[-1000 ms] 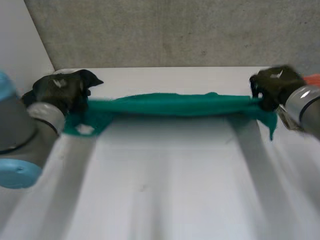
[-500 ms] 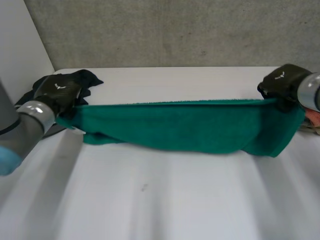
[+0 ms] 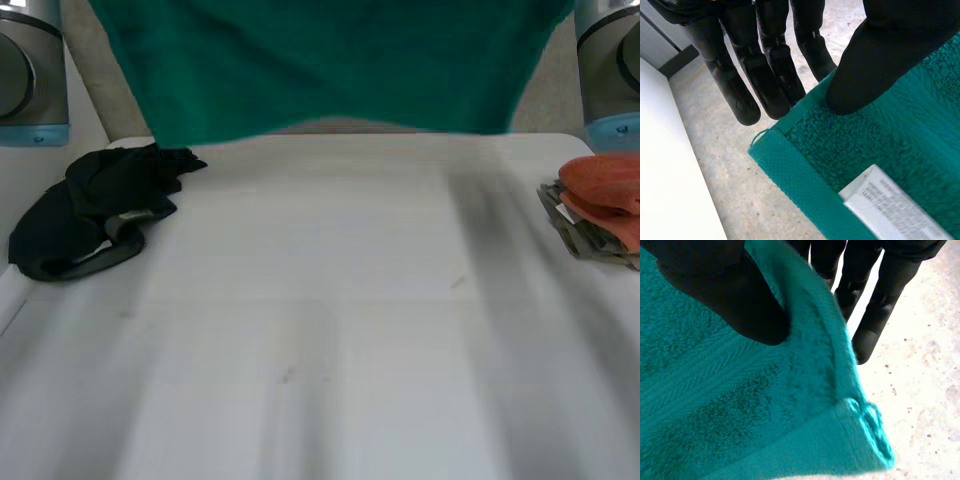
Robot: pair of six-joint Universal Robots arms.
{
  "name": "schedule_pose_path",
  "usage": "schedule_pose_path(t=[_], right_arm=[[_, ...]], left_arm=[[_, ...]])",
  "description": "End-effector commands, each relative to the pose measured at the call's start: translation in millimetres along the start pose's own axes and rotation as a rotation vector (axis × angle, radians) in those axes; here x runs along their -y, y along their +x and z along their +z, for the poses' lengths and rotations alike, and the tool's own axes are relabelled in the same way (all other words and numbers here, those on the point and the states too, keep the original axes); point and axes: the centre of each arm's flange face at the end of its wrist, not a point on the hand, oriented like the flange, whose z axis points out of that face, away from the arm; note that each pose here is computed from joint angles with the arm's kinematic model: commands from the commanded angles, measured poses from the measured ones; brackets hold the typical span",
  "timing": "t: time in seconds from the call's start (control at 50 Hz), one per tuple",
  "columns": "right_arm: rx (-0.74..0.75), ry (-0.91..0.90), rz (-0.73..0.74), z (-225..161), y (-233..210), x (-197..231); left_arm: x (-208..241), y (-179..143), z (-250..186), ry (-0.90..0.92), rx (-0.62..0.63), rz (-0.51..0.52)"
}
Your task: Fold the laundry.
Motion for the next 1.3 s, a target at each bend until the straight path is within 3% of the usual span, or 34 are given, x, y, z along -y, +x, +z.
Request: schedule_pose_path(t=[0.02, 0.22, 0.38, 0.48, 0.6, 0.68, 0.74, 0.82, 0.9, 1.02, 1.3], right_arm=[[0.204, -0.233, 0.013, -39.0, -23.6, -30.2], [0.558, -0.592, 0.042, -120.6, -78.2, -96.0], [0.825, -0.894, -0.017, -206.7, -91.7, -114.2], [0.873, -1.019, -0.075, -239.5, -49.3, -82.7], [0.953, -0.995, -0.287, -265.9, -6.1, -64.3], [0.978, -0.976, -0.33, -266.1, -5.5, -67.8], [0.943, -0.982, -0.3, -251.3, -18.5, -97.0], [0.844, -0.933, -0.259, -223.5, -35.6, -122.5], [0.764, -0.879, -0.222, -201.3, -48.7, -137.2], [0.682, -0.866, -0.251, -183.2, -61.3, -165.6], [0.526, -0.731, -0.305, -143.5, -79.3, -196.6]], left_arm=[[-44.5, 15.5, -61.1, -0.297, -0.111, -0.017], [-83.4, 29.7, -175.3, -0.708, -0.24, -0.042], [-48.4, 21.0, -264.0, -0.968, -0.441, 0.086], [10.3, 5.5, -312.6, -1.133, -0.594, 0.208], [50.8, -14.4, -350.4, -1.397, -0.768, 0.234], [36.7, -19.3, -337.4, -1.33, -0.781, 0.272], [1.9, -16.5, -313.3, -1.215, -0.738, 0.298], [-23.2, 6.1, -287.9, -1.097, -0.701, 0.245], [-49.9, 25.5, -270.8, -1.067, -0.635, 0.214], [-87.7, 51.6, -235.1, -0.944, -0.552, 0.267], [-151.5, 76.7, -202.3, -0.846, -0.47, 0.31]])
